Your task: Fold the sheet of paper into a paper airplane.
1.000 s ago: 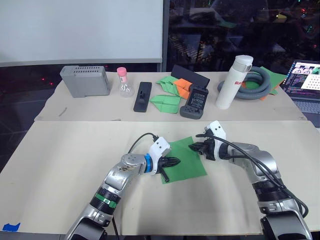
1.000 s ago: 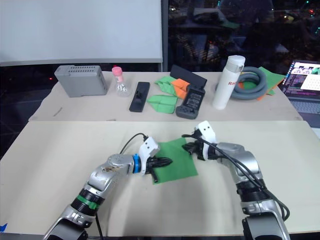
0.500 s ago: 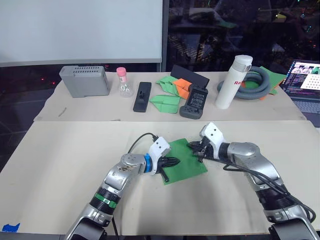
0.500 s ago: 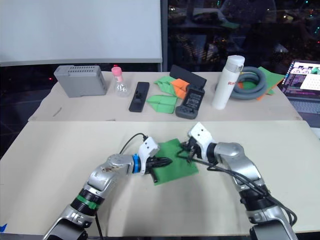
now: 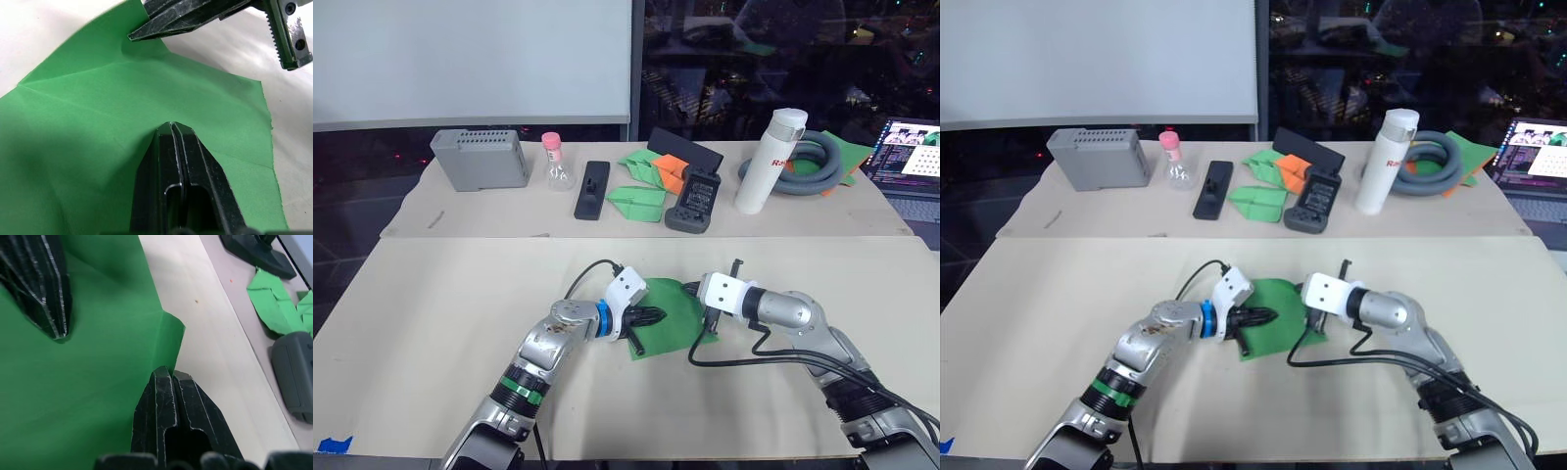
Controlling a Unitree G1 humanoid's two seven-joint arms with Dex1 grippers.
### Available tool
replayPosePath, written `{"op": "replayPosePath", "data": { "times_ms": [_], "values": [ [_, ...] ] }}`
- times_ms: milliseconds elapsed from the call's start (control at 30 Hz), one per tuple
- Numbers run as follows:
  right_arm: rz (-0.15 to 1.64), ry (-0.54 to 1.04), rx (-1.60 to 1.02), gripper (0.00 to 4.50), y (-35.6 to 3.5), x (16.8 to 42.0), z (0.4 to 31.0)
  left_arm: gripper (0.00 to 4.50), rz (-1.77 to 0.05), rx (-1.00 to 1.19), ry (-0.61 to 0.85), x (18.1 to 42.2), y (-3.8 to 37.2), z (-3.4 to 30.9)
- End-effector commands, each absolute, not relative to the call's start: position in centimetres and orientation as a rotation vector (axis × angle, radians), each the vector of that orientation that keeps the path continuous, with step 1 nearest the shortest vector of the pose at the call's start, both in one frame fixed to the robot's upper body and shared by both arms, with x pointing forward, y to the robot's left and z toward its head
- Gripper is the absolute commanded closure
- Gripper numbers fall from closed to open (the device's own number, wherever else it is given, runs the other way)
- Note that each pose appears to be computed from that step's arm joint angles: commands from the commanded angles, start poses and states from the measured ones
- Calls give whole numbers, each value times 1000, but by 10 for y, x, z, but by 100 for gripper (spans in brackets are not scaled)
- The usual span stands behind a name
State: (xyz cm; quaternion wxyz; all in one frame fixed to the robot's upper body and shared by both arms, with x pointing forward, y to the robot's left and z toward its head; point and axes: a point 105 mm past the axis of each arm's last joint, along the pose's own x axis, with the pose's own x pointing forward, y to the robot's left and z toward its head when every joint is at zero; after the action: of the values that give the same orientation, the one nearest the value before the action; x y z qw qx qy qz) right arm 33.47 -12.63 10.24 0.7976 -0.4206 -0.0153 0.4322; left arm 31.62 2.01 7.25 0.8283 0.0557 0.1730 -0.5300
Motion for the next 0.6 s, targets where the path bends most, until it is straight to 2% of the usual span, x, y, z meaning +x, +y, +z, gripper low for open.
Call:
{"op": "replayPosePath", "data": {
  "times_ms": [33,233,367,500,600],
  "values": [
    [959,-12,-831,447,-121,325,100,450,-1084,119,430,317,30,59],
    [953,-1,-840,447,-120,321,94,450,-1092,92,443,316,29,60],
    [942,-48,-922,447,-116,320,93,450,-1103,47,441,315,29,66],
    [954,-52,-1002,447,-115,315,82,450,-1057,-9,410,324,39,84],
    [953,-37,-1006,447,-115,312,75,450,-1014,-97,343,335,54,112]
  ]
}}
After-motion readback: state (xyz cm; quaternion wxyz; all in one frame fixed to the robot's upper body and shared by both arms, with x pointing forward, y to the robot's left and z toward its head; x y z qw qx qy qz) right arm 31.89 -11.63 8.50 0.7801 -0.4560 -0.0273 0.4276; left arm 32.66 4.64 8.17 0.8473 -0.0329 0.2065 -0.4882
